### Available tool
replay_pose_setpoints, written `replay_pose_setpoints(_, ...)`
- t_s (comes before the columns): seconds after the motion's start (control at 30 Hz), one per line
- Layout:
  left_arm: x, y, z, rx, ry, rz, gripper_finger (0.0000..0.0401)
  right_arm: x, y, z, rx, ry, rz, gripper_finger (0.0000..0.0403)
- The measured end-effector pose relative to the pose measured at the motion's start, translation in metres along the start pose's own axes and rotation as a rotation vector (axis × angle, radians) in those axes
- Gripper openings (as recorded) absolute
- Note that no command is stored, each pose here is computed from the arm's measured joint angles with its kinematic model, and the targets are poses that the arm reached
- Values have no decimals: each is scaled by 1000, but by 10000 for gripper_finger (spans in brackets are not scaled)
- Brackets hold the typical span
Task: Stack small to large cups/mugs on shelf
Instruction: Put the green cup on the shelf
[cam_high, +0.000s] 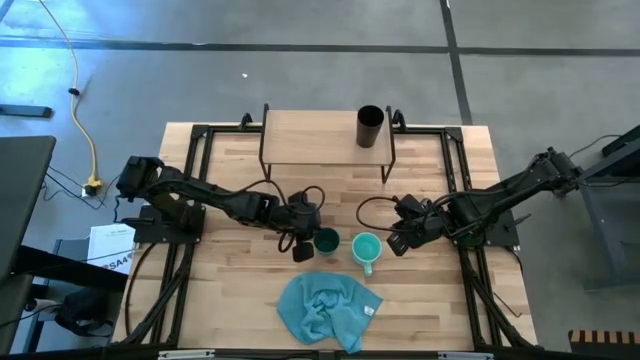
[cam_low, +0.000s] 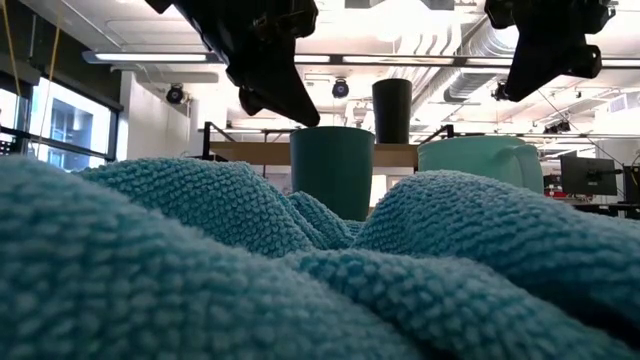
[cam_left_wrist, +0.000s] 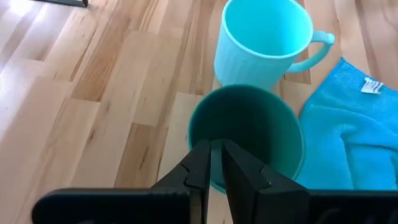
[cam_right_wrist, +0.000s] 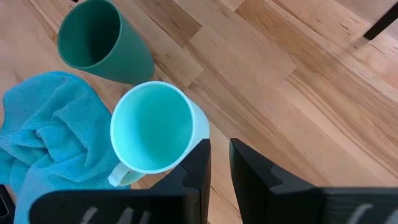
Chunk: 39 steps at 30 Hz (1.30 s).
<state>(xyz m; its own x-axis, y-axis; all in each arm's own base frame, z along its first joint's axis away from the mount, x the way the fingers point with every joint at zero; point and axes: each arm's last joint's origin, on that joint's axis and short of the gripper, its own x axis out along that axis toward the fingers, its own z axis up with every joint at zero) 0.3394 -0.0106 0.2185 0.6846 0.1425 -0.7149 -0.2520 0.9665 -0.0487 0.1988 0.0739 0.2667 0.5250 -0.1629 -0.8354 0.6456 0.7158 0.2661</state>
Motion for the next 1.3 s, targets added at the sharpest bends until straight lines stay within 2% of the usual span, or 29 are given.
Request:
replay_pose_setpoints(0.5,0,0,-1,-44,11,-2,31,0,3,1,9,-12,25,50)
replay_pose_setpoints(0.67,0,-1,-1,-52,18,-27,31,0,4,-1,1,33,48,50)
replay_pose_setpoints(1.03,0,-1,-1,-95,19,-28,31,-2,6,-5,-13,34,58,50)
replay_pose_setpoints(1.3,13,-2,-9,-121,79,-31,31,-2,6,-5,-10,31,63,50)
